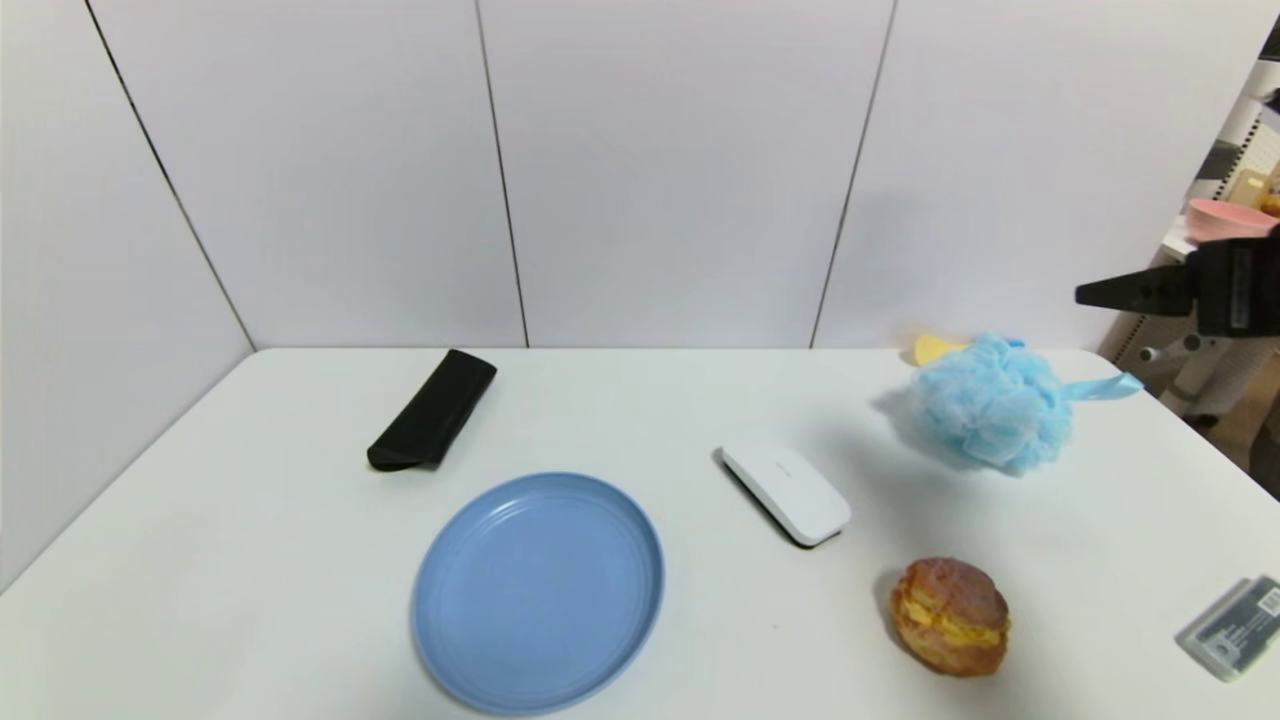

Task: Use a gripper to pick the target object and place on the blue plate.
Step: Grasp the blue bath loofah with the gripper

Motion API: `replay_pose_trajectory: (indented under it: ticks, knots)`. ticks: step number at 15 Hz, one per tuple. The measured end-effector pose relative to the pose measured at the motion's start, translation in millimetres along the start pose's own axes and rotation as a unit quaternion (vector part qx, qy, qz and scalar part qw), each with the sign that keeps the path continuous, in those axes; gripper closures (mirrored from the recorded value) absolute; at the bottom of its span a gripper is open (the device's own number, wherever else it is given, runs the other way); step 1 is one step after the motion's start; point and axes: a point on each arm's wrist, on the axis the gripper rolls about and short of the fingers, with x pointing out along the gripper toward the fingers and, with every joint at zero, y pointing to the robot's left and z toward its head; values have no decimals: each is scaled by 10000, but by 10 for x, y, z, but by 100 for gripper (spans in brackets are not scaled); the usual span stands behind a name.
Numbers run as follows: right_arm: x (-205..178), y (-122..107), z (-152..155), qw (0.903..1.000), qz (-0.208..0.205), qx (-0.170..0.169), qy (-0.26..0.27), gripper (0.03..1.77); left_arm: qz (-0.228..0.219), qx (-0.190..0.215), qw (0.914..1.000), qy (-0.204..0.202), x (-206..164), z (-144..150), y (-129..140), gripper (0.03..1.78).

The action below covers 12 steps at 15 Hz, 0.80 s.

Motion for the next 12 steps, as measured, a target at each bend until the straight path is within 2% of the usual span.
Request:
replay_pose_trajectory:
  ticks: [3,7,12]
  knots:
    - [519,-32,143,9967,15,-94,807,11,0,-2,10000,0,0,0,0,12]
    - [1048,-108,144,9813,-10,-158,1916,11,2,-2,10000,0,0,0,0,12]
    - [1580,-177,-6,9688,-48,-109,2477,11,0,-2,10000,0,0,0,0,12]
